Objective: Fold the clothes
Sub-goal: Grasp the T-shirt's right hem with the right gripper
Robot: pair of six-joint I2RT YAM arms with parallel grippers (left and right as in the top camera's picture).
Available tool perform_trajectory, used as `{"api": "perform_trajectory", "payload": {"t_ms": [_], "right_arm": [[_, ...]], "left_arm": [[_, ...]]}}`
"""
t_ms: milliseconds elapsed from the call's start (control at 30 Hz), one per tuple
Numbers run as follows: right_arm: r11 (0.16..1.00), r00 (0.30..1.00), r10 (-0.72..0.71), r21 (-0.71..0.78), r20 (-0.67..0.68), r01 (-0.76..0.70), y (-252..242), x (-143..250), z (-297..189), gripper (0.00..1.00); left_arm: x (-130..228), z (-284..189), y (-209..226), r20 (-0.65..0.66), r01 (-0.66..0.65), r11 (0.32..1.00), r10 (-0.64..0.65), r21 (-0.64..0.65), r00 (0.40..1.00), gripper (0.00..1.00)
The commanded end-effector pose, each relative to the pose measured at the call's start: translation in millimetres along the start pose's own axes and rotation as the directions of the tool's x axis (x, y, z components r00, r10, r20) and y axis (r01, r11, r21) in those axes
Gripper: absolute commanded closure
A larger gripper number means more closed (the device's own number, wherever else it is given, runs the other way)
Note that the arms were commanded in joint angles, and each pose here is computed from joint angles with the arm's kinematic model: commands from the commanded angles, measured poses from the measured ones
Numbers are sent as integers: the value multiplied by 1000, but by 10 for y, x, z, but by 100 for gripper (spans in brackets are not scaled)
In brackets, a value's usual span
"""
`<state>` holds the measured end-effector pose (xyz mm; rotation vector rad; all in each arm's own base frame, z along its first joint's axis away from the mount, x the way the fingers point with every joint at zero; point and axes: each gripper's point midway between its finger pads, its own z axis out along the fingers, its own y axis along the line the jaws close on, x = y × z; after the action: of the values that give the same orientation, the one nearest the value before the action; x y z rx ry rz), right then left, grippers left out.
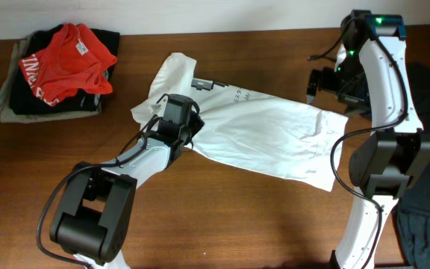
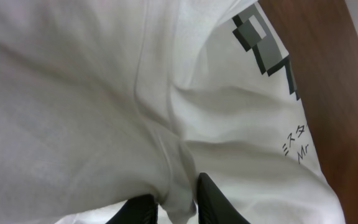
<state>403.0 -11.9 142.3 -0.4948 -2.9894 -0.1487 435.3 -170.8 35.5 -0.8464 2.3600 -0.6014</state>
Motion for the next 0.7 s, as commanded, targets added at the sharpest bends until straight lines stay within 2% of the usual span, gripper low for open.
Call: {"api": "perform_trajectory", "payload": {"t_ms": [0, 100, 200, 333, 500, 600, 667], "right_arm": [[1000, 1000, 15, -16, 3, -15, 32, 85, -85, 2], [1000, 1000, 12, -23, 17, -11, 45, 183, -182, 4], [1000, 999, -11, -14, 39, 11, 51, 446, -351, 3], [994, 998, -29, 102, 57, 23, -51, 912, -404, 0], [989, 994, -88, 122, 64, 80, 97, 1207, -50, 1], [990, 997, -67, 130, 44, 61, 109, 1214, 313, 1], [991, 1000, 5, 135, 31, -9, 13, 1202, 624, 1]], "left_arm": [[-48, 25, 27, 33, -26, 999, 27, -21, 999, 80], [-54, 25, 31, 36, -40, 999, 41, -24, 999, 80], [-66, 24, 37, 42, -63, 998, 64, -29, 997, 80], [-69, 24, 28, 43, -63, 998, 64, -25, 997, 80], [-78, 24, 13, 47, -62, 998, 63, -19, 997, 80], [-66, 24, 34, 42, -63, 998, 64, -28, 997, 80], [-57, 24, 52, 38, -64, 997, 65, -35, 997, 80]]}}
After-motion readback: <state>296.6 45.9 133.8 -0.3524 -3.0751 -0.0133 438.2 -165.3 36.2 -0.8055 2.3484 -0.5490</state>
